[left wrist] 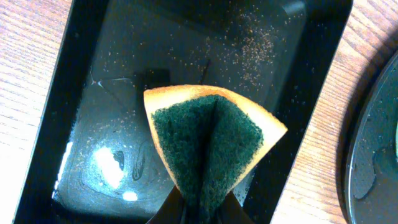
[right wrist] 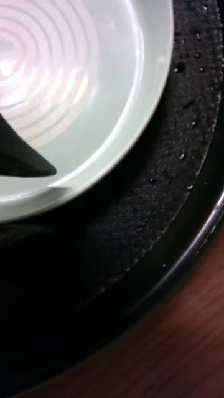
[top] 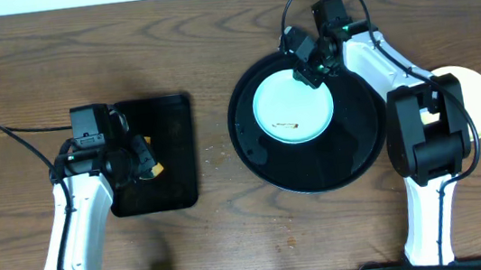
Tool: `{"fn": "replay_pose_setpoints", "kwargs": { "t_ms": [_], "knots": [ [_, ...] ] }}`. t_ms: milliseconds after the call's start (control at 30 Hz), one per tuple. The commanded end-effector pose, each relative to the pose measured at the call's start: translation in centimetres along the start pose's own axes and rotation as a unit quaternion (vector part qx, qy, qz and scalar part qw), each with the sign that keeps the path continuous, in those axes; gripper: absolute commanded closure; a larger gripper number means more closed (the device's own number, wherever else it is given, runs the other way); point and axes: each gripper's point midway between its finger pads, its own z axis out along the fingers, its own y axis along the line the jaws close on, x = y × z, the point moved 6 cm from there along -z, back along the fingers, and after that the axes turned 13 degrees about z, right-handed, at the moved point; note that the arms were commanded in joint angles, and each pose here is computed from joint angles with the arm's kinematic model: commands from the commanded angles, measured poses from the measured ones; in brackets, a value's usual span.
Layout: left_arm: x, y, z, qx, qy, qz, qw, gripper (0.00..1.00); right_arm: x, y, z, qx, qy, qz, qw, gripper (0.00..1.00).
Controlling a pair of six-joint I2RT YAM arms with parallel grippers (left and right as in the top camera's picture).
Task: Clean dirty plates on tray and stack at the side
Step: 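Drag the light-green plate to the round tray's center with the right gripper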
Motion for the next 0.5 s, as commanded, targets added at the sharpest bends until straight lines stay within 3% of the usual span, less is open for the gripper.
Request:
{"fn": "replay_pose_setpoints", "kwargs": {
  "t_ms": [0,67,333,467],
  "knots": [
    [0.1,0.3,0.1,-0.008,0.002,0.002,1.0,0.92,0.2,0.1,0.4,0.004,0.009,0.018,1.0,0.87],
    [0.1,0.3,0.1,-0.008,0.002,0.002,1.0,0.92,0.1,0.1,-0.2,0.011,0.007,0.031,0.999,0.99],
    [0.1,0.3,0.1,-0.008,0.002,0.002,1.0,0.92,-2.0,1.2,-7.2,0.035,-0.038,0.145,0.988,0.99],
    [0.2,0.3,0.1,-0.008,0.004,0.001,1.0,0.92,-1.0,2.2,-11.6,0.042,-0.026,0.231,0.972,0.99]
  ]
}}
